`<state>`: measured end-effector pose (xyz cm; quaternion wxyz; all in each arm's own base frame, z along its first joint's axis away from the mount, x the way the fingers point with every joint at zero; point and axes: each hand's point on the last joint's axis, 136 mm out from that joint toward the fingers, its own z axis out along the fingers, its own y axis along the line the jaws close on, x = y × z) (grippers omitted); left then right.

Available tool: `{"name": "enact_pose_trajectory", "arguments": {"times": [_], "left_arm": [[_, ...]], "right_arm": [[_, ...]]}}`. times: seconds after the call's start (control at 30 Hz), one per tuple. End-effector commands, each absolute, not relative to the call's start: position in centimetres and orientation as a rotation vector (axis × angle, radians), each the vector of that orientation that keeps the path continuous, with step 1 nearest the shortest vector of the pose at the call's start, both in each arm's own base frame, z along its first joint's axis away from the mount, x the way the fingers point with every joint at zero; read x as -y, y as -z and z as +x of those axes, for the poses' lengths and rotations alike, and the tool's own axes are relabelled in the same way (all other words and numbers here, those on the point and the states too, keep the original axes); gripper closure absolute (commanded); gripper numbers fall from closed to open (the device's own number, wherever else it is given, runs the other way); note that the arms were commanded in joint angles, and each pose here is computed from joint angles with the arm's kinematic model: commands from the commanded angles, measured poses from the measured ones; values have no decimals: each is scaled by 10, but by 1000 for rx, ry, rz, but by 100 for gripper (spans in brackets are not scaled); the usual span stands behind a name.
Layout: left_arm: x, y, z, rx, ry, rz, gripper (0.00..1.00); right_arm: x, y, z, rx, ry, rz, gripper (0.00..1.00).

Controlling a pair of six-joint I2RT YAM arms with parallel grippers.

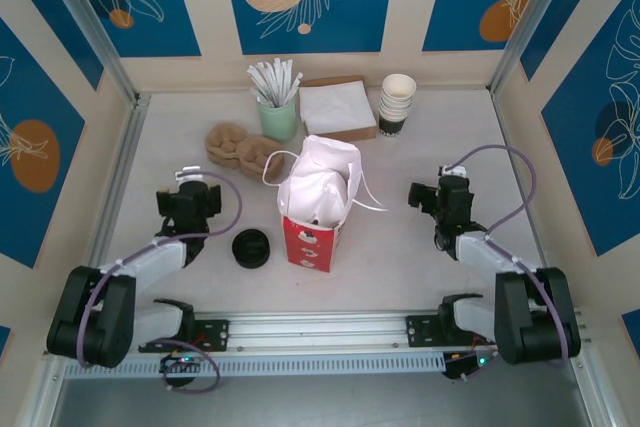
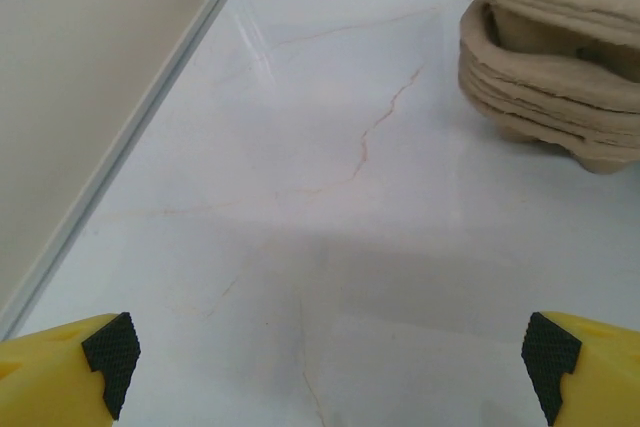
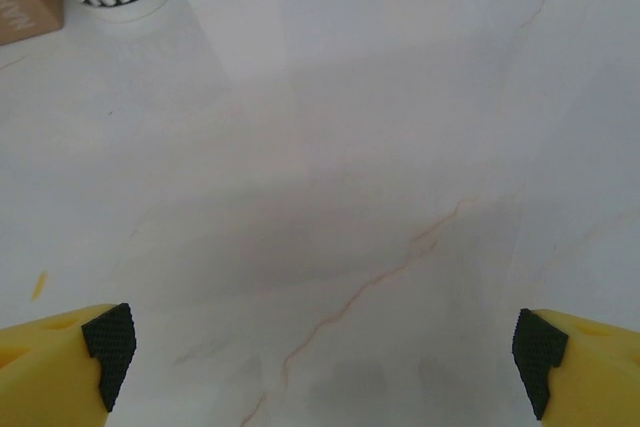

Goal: Pack the takeout coffee

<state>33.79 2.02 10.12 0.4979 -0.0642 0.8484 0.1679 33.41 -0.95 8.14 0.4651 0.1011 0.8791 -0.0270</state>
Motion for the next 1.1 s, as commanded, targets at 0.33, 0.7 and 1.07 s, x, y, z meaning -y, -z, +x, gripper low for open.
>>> {"name": "enact_pose_trajectory", "arguments": {"times": [0.33,0.7,1.07], "left_arm": [[6,-101,392,-1920,-220,-6,1],[-2,-93,389,-1917,-201,-49,1],[-2,-92,390,-1920,-203,-47,1]], "right_arm": [[-15,-101,396,-1945,-63,66,1],[-21,-93,396,-1939,-145,18,1],[-21,-94,396,-1941,-150,18,1]]}}
